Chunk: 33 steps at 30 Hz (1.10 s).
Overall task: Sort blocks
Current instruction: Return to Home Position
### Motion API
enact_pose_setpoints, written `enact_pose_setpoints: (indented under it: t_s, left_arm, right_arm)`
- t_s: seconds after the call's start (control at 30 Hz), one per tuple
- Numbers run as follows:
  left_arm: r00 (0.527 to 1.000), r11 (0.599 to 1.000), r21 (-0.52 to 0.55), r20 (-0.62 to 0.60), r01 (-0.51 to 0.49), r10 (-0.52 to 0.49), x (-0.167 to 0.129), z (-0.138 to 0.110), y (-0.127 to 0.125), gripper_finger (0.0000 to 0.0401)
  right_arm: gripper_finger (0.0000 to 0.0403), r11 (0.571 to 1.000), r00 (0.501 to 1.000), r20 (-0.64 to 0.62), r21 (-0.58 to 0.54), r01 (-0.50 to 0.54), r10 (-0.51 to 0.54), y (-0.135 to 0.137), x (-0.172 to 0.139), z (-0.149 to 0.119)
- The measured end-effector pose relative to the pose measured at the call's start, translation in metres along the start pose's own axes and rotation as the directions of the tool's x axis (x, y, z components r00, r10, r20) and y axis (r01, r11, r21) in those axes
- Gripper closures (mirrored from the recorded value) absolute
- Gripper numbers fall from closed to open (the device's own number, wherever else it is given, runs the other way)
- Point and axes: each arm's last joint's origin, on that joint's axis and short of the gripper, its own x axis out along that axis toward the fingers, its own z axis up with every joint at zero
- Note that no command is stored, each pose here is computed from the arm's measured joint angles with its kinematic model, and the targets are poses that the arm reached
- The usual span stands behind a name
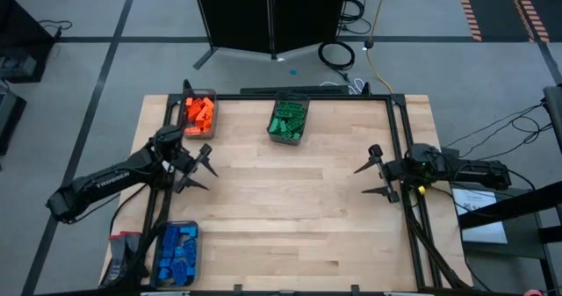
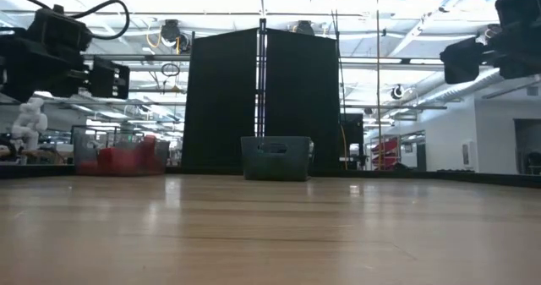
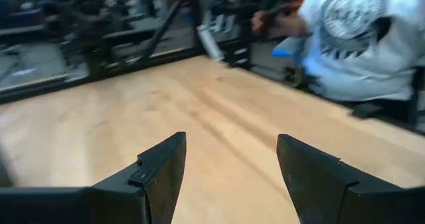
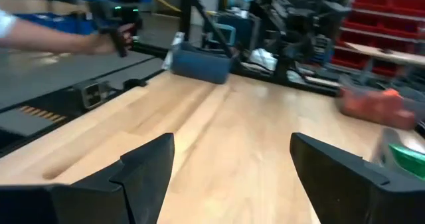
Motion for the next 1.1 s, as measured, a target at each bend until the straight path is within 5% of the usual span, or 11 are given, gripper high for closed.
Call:
enact_pose_setpoints:
  t_s: [0.43, 1.1]
  left_arm:
    - [0.941, 0.952, 0.024, -0.148, -0.306, 0.306, -0.0017, -0.0040, 0.0089, 0.0164]
    - [0.930, 0.944, 0.027, -0.160, -0.330, 0.330, -0.0020, -0.0042, 0.0097, 0.0164]
  right_arm:
    - [0.0108, 0.999, 1.000, -0.001, 0.034, 0.005, -0.005, -0.0001, 0.0000, 0.0000]
    - [0.0108, 0.999, 1.000, 0.000, 0.033, 0.005, -0.005, -0.0001, -0.0001, 0.0002]
